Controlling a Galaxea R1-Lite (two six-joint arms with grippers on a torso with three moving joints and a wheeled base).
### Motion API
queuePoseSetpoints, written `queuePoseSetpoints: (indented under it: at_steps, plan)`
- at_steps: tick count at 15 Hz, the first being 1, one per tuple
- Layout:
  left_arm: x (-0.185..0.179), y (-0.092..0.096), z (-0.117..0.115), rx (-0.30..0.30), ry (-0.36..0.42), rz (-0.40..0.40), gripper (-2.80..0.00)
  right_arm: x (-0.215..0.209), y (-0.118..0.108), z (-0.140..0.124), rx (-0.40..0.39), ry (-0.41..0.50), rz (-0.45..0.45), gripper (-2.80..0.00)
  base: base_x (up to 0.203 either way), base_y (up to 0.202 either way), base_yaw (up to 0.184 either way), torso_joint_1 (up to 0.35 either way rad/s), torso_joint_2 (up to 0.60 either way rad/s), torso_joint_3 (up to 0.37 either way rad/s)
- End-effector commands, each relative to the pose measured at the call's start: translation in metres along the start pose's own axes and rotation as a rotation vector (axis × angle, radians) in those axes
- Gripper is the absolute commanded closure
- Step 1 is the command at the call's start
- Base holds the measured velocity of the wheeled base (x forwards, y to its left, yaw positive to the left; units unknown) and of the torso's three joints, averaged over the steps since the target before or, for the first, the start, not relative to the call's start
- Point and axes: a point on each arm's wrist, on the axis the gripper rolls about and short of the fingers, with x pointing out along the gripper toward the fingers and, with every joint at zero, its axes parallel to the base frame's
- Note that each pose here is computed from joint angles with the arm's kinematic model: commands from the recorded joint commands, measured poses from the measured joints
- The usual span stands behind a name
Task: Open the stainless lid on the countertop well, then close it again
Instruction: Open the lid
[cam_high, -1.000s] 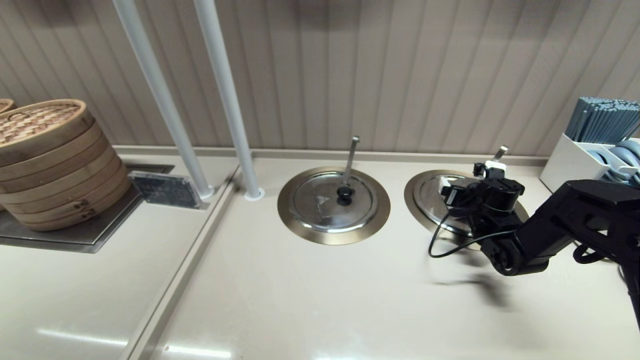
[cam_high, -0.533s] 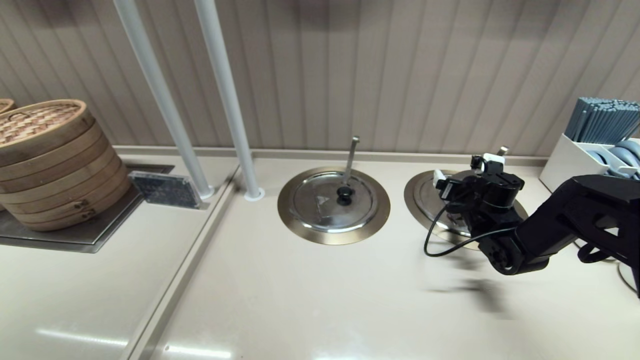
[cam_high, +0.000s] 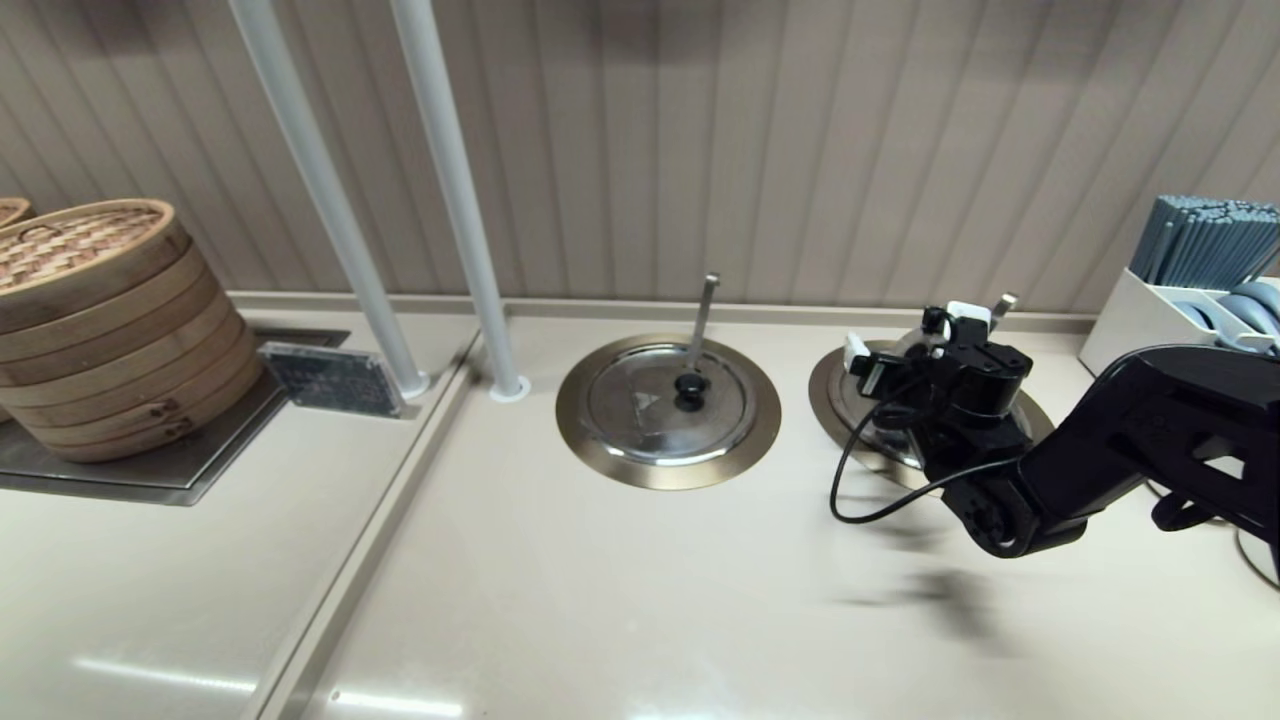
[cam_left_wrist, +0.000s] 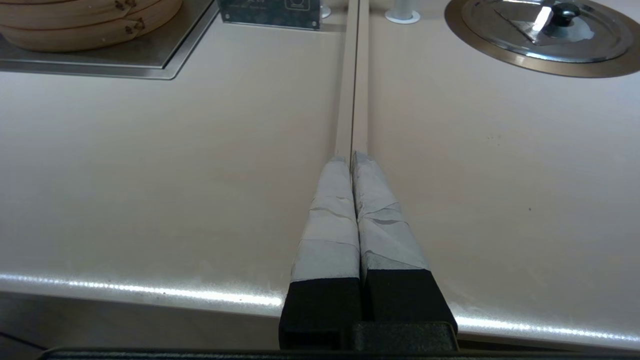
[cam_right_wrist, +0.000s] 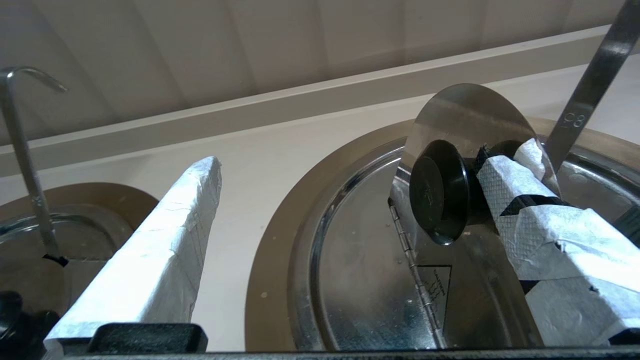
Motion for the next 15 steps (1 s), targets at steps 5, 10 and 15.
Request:
queuePoseSetpoints:
  at_steps: [5,10,15]
  plan:
    - [0.0,0.0,0.0,0.0,0.0,0.001,0.0,-0.019,0.019,0.007,0.007,0.003,0.053,-2.8,0.0,0.0,0.0,0.0,0.0,0.0]
    - [0.0,0.0,0.0,0.0,0.0,0.001,0.0,-0.052,0.042,0.038,0.055,-0.029,0.138,-2.8,0.0,0.0,0.0,0.0,0.0,0.0]
    - [0.0,0.0,0.0,0.0,0.0,0.001,0.0,-0.068,0.042,0.072,0.086,-0.081,0.158,-2.8,0.0,0.0,0.0,0.0,0.0,0.0]
